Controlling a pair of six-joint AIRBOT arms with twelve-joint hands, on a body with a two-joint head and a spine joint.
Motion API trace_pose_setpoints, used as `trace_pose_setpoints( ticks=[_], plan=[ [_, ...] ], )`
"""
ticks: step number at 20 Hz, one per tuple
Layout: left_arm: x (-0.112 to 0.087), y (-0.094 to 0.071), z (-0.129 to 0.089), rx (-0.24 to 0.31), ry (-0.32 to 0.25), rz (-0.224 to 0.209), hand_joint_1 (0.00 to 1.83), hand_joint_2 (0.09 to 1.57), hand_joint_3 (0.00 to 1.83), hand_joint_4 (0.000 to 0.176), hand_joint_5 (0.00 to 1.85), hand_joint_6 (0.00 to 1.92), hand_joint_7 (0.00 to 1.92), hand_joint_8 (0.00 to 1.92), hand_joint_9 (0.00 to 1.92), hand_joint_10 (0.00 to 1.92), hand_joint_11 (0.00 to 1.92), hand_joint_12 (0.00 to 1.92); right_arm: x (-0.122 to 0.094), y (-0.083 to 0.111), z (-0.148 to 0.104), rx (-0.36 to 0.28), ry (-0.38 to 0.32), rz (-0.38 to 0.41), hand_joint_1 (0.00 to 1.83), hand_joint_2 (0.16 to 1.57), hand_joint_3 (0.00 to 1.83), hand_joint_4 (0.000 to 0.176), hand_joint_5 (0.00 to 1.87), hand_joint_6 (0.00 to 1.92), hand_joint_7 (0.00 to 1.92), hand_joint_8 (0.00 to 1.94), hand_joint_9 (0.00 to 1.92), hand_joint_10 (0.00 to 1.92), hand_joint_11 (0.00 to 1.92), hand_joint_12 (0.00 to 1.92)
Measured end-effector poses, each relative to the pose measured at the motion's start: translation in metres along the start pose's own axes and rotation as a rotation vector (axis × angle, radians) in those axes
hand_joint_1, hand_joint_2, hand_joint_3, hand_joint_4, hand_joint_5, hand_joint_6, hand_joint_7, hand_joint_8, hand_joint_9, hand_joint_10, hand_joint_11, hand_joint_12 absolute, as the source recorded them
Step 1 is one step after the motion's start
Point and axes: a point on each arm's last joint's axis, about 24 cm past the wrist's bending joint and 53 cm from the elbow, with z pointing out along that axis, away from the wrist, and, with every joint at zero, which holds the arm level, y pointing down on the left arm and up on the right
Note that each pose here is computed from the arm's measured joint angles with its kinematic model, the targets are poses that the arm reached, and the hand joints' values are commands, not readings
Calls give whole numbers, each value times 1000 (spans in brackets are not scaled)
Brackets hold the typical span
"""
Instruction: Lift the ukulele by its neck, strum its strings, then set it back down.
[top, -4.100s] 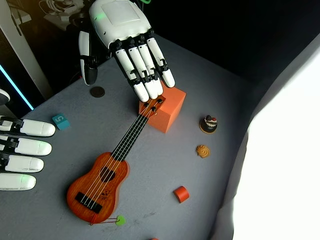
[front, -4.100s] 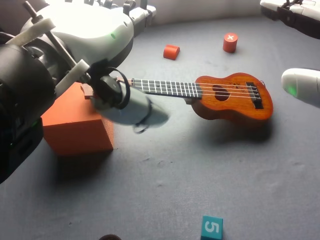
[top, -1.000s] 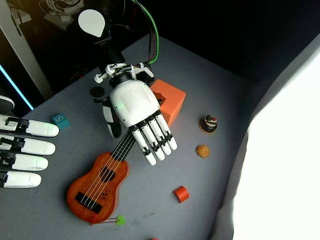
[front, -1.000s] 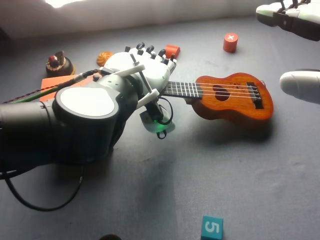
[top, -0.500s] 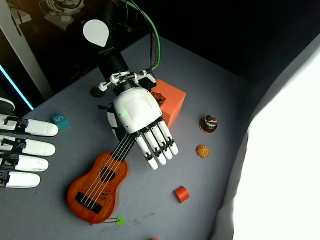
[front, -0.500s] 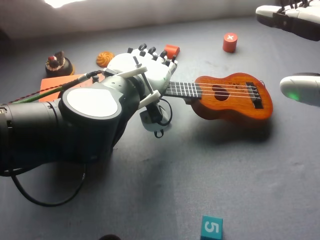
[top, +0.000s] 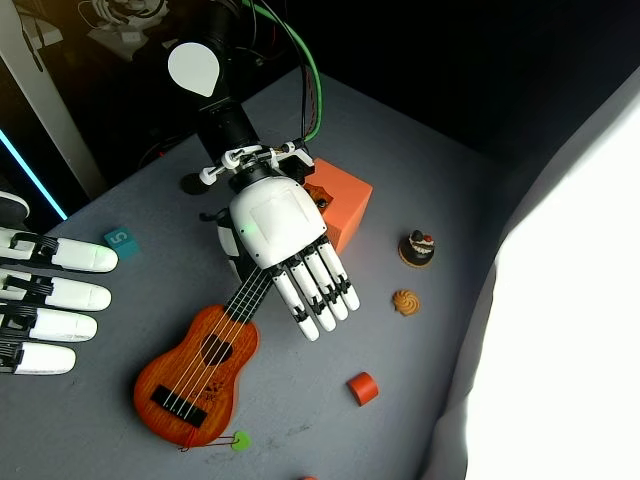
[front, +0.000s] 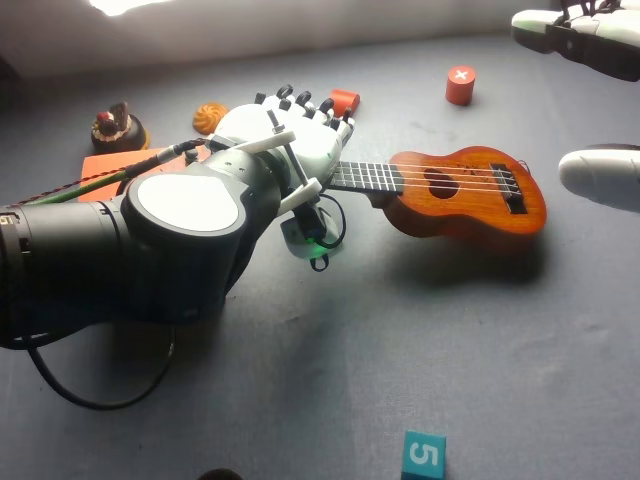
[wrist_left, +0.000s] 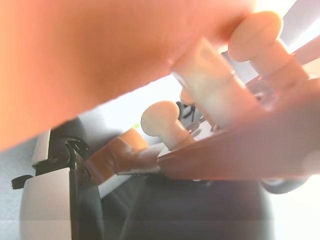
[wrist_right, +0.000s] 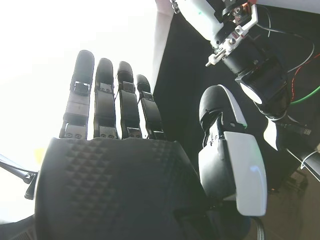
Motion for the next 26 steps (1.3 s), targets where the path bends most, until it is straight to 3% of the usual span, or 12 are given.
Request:
trace_pose_setpoints(
  ticks=[7,9,12,13,14,15,16,17,18,20,22,26],
  plan=[
    [-1,0,0,0,-1,-4,962,1186,34,0,0,0,0,0,0,0,0,0,0,0,0,0,0,0,291,1278,0,0,115,32,170,5,129,143,0,495],
    [0,0,0,0,0,-4,1032,1233,45,0,0,0,33,12,25,10,3,1,0,0,0,0,0,0,315,1274,0,0,131,35,174,3,125,115,0,311],
    [-1,0,0,0,-1,-5,1143,1335,4,0,170,60,311,49,315,79,0,914,0,0,0,-1,-1,0,296,1275,0,0,136,31,197,4,152,92,0,331],
    [-1,0,0,0,-1,-5,1164,1341,4,0,254,97,425,83,417,120,0,1093,0,0,0,-1,-1,0,287,1276,0,0,146,34,213,10,161,91,0,335],
    [-1,0,0,0,-1,-6,1234,1299,0,0,432,189,602,168,576,223,90,1223,0,0,0,0,-1,0,284,1281,2,0,161,40,213,9,155,88,0,336],
    [-1,0,0,1,-1,-6,1276,1264,58,0,486,257,625,1264,643,331,154,1305,0,0,0,0,-1,0,269,1288,4,0,160,40,210,6,154,84,0,343],
    [-1,0,0,1,-1,-9,1276,1264,58,0,486,257,625,1264,643,331,154,1305,0,0,0,-1,-1,0,269,1288,4,0,160,40,210,6,154,84,0,343],
    [-1,0,0,1,-1,-10,1272,1302,27,0,429,626,588,1543,545,771,176,1389,0,0,0,0,0,0,277,1286,2,0,176,45,220,6,166,82,0,396],
    [-1,0,0,1,-1,-10,1265,1350,4,0,490,1598,507,1748,572,1637,361,1556,0,0,0,0,-1,0,280,1289,3,0,145,27,197,0,151,63,0,360],
    [-1,0,0,1,-1,-11,1283,1335,0,0,630,1494,483,1756,559,1719,432,1721,0,0,0,0,-1,0,284,1287,1,0,168,35,215,6,169,65,0,417],
    [-1,0,0,1,-1,-13,1260,1356,8,0,547,1626,479,1760,550,1775,467,1904,0,0,0,0,-1,0,297,1282,0,0,170,34,216,4,180,64,0,498],
    [-1,0,0,1,-1,-17,1027,1410,41,0,494,1725,477,1918,715,1918,714,1921,0,0,0,0,-1,0,290,1286,0,0,168,29,213,1,188,58,0,466]
  ],
)
